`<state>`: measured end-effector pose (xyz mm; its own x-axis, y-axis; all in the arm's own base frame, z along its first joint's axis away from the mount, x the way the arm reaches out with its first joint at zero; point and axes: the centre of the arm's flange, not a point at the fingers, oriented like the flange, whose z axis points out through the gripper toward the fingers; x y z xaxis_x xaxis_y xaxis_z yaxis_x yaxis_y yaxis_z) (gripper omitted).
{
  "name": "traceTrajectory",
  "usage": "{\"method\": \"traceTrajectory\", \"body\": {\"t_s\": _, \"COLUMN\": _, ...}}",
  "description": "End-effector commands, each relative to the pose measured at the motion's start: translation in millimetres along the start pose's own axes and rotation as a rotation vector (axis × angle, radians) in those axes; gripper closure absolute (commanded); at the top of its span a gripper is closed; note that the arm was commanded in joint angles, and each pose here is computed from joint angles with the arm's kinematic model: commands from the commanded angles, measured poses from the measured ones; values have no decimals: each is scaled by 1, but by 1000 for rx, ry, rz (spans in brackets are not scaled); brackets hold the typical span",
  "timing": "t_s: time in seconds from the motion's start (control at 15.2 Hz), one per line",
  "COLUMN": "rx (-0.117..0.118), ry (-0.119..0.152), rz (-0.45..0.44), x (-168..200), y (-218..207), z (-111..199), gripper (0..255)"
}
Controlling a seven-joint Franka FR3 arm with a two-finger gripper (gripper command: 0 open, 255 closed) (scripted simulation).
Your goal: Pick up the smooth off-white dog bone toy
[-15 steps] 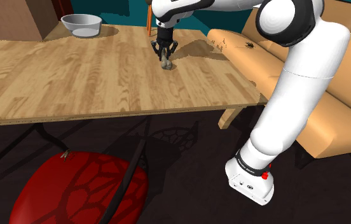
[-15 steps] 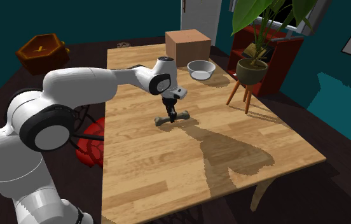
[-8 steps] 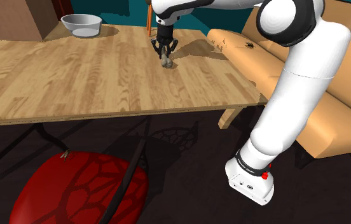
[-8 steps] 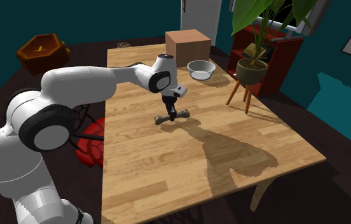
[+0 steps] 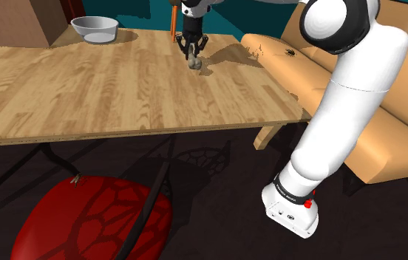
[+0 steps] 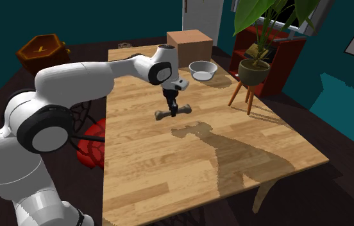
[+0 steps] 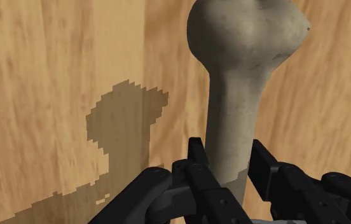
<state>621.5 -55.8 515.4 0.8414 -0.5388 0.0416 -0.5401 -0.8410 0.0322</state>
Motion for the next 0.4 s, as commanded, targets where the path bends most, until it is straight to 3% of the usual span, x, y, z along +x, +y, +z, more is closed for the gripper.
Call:
{"method": "traceTrajectory", "body": {"t_s": 0.0, "rx": 0, "ry": 0, "rz": 0, "x": 1, "y": 1, "z": -11, "gripper": 255}}
{"method": "traceTrajectory", "body": {"t_s": 0.33, "rx": 0, "ry": 0, "rz": 0, "x": 2, "y": 1, "z": -28, "gripper": 255}}
